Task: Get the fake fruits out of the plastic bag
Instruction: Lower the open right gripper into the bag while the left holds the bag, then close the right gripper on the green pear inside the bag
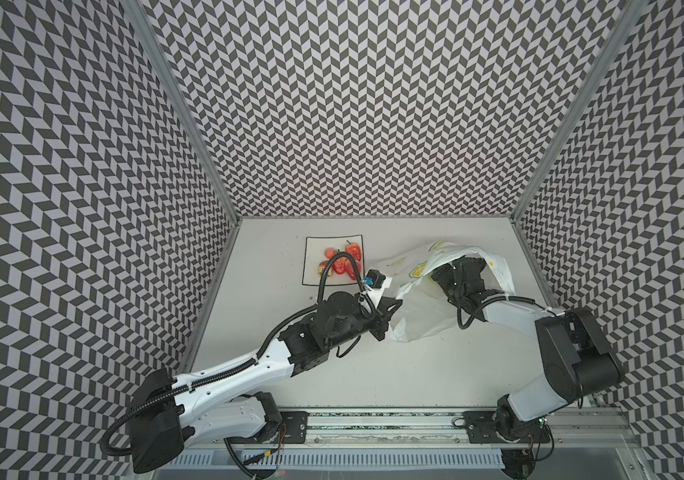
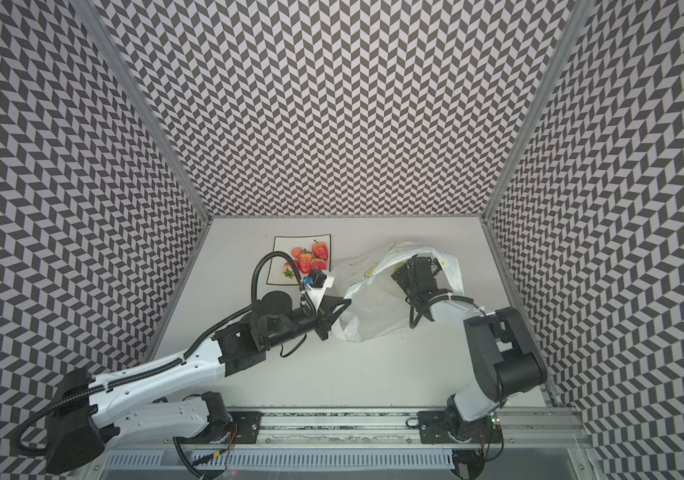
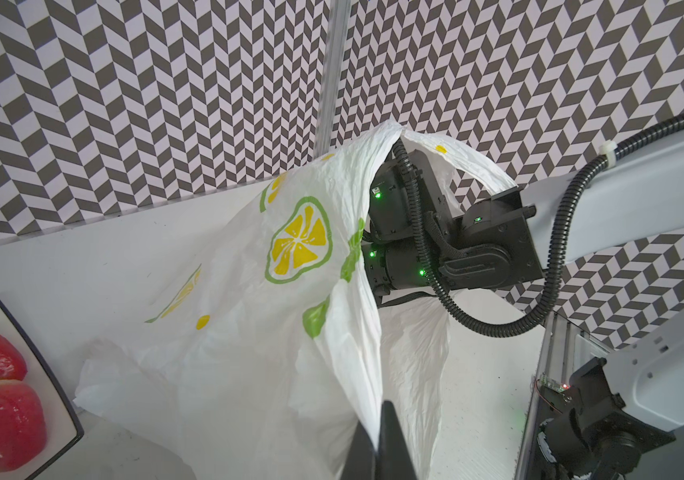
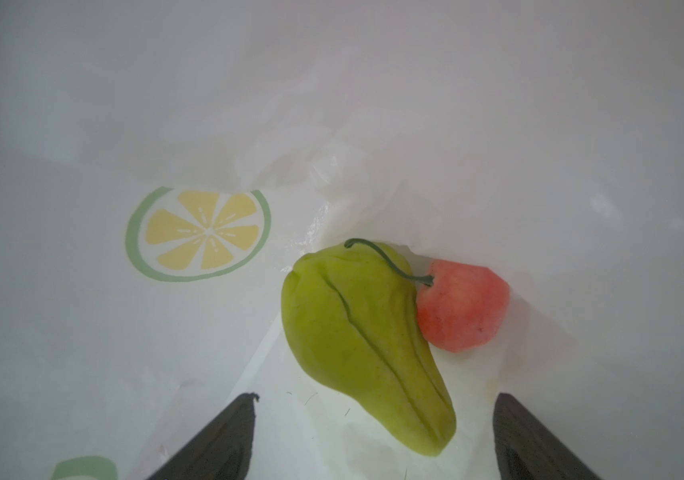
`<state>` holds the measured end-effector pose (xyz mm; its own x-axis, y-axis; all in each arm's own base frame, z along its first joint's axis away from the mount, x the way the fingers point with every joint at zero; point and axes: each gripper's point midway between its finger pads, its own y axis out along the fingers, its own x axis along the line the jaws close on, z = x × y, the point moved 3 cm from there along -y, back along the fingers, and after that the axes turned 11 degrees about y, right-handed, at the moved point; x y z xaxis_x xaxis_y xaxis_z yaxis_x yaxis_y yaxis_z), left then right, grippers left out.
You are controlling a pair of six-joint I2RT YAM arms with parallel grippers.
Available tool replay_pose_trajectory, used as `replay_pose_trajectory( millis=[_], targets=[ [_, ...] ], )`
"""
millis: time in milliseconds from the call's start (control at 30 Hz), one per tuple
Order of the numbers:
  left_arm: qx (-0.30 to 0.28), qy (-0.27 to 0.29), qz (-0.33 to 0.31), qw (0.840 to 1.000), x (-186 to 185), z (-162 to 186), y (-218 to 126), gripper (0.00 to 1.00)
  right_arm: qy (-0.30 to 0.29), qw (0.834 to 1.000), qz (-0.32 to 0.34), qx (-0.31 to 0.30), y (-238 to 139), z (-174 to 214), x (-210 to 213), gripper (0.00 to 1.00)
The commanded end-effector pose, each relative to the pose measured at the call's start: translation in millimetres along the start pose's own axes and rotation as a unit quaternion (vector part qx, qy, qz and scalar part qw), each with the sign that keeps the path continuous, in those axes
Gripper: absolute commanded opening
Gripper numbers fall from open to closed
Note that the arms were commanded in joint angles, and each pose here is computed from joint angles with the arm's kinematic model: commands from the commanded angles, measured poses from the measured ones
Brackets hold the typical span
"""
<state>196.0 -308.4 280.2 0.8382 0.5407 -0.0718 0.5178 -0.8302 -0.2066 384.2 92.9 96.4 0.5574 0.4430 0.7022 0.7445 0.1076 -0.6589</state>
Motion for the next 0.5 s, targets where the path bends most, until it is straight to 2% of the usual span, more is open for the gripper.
replay_pose_trajectory(
  millis=[0, 267, 467],
  targets=[
    [-0.03, 0.006, 0.002, 1.0, -0.5, -23.3, -2.5, 0.0, -0.008, 1.0, -0.027, 0.012, 8.2, 1.6, 11.8, 0.86],
    [-0.027, 0.006, 0.008, 1.0, -1.8, -21.9, -1.9, 0.0, -0.04, 0.994, -0.076, 0.06, 25.5, 17.3, 24.8, 0.78],
    [-0.024, 0.008, 0.008, 1.0, -1.7, -20.9, -2.0, 0.0, -0.047, 0.993, -0.101, 0.029, 24.5, 9.8, 28.6, 0.72]
  ],
)
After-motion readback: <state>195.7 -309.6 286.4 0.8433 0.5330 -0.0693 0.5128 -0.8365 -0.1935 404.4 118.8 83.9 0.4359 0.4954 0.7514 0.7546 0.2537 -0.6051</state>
